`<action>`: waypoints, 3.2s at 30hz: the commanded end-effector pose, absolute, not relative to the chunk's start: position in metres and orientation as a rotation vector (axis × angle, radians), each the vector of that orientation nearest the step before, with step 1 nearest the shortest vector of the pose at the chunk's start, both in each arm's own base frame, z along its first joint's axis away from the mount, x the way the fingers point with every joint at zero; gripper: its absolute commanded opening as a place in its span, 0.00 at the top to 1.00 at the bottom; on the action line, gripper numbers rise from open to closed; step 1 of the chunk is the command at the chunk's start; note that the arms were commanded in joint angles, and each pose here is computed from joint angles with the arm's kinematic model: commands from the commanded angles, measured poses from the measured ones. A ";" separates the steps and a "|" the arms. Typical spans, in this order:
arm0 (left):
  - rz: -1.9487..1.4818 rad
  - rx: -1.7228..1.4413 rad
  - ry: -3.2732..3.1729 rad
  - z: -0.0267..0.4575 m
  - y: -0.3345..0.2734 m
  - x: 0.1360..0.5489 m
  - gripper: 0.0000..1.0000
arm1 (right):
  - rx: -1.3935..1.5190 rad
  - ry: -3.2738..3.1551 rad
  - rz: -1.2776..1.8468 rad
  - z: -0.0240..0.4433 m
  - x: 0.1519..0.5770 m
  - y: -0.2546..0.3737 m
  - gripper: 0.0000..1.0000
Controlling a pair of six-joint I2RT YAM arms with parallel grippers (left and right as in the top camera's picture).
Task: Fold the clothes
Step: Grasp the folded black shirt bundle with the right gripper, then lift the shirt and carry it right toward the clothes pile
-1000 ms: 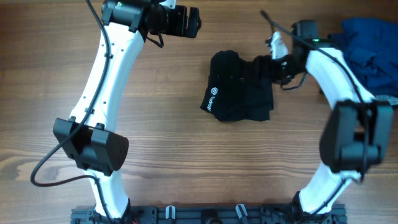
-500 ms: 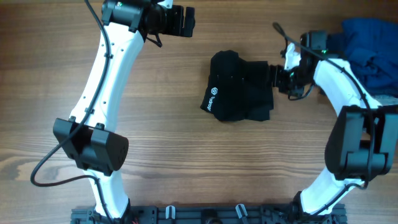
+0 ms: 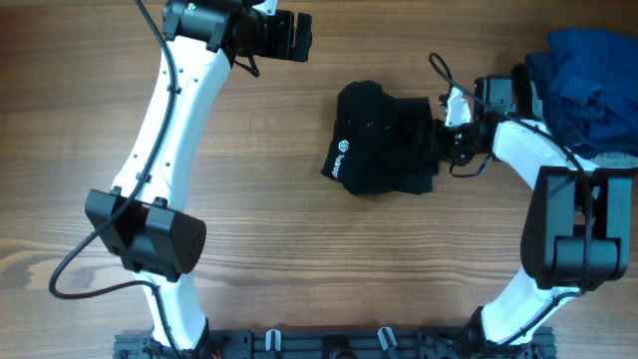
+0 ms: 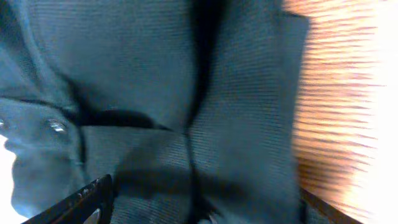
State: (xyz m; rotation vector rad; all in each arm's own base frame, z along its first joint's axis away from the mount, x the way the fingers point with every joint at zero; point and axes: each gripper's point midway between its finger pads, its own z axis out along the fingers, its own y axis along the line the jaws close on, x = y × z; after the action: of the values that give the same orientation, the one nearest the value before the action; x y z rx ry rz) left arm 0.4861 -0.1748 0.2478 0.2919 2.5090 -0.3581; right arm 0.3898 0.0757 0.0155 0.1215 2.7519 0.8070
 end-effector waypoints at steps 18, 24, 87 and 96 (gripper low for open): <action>-0.334 0.299 2.531 0.243 -0.169 0.484 0.00 | 0.006 2.405 1.362 0.079 0.401 0.134 0.96; -0.334 0.299 2.530 0.243 -0.169 0.484 0.00 | 0.119 2.208 1.330 0.156 0.422 0.099 0.96; -0.201 0.253 2.533 0.240 -0.152 0.489 0.00 | 0.443 1.312 0.534 0.292 0.494 -0.282 0.96; -0.223 0.217 2.534 0.241 -0.154 0.490 0.00 | 0.461 1.356 0.623 0.259 0.497 -0.286 0.96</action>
State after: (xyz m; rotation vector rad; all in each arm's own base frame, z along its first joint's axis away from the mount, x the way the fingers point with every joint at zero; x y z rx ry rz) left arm 0.4874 -0.1566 0.2424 0.2469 2.5326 -0.2247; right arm 0.5024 -0.2895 0.2312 0.5442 1.3772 0.5908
